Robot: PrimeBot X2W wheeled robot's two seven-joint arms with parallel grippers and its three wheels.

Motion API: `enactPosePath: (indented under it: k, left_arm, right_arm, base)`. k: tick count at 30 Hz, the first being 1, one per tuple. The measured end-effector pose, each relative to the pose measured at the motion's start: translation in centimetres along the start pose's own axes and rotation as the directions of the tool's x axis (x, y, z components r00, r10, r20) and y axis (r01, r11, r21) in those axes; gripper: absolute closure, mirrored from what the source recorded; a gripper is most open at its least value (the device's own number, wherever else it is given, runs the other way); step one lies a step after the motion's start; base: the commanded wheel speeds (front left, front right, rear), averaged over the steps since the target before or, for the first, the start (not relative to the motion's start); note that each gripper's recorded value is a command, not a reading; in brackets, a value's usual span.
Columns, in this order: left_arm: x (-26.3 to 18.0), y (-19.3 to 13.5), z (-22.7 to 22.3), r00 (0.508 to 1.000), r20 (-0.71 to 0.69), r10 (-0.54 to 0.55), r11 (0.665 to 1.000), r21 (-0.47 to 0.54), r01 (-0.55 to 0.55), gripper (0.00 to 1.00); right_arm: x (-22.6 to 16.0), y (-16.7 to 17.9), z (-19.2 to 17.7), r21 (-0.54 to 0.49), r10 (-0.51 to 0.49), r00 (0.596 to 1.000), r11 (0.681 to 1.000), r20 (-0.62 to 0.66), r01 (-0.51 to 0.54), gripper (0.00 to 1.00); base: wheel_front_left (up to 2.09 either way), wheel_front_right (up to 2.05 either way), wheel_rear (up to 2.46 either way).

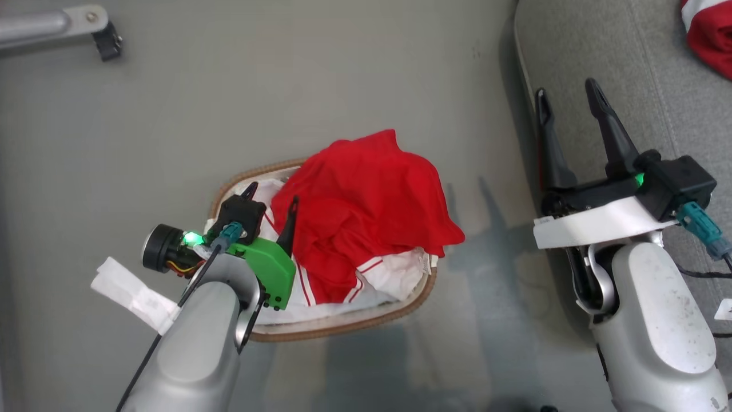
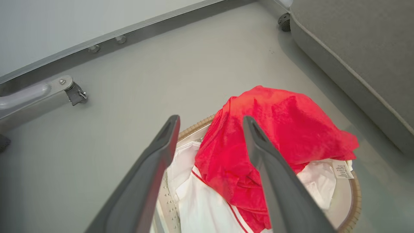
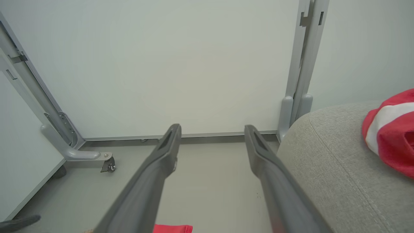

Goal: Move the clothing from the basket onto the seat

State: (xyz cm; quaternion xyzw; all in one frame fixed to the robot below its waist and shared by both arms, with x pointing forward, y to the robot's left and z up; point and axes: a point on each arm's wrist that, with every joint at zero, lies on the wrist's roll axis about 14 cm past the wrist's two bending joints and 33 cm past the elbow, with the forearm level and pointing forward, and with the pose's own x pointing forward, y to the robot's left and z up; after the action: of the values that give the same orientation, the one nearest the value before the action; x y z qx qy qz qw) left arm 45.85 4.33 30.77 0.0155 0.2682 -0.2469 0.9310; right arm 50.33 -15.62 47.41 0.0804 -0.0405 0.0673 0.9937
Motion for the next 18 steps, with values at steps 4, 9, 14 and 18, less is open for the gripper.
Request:
enactPosePath:
  k: [4,9,14,18]
  left_arm:
    - [2.1,-0.4,-5.2,0.986,-0.163,-0.045,0.999,0.010,0.047,0.00]
    - [4.5,-0.1,-9.9,0.951,-0.304,-0.061,0.997,0.027,0.073,0.00]
    - [6.7,-0.2,-12.8,0.922,-0.382,-0.066,0.995,0.045,0.090,0.00]
    - [8.3,-0.7,-14.4,0.904,-0.420,-0.079,0.993,0.047,0.108,0.00]
  right_arm:
    - [0.5,-1.1,-1.9,0.009,-0.019,0.999,1.000,-0.029,0.019,0.00]
    - [0.2,-2.6,-4.6,0.016,-0.048,0.995,0.999,-0.084,0.049,0.00]
    - [-0.2,-4.1,-6.1,0.001,-0.078,0.989,0.997,-0.122,0.078,0.00]
    - [-0.8,-5.1,-7.1,-0.006,-0.102,0.983,0.995,-0.150,0.102,0.00]
  base:
    - [0.00,0.00,0.00]
    - [0.00,0.00,0.00]
    - [0.00,0.00,0.00]
    - [0.00,0.00,0.00]
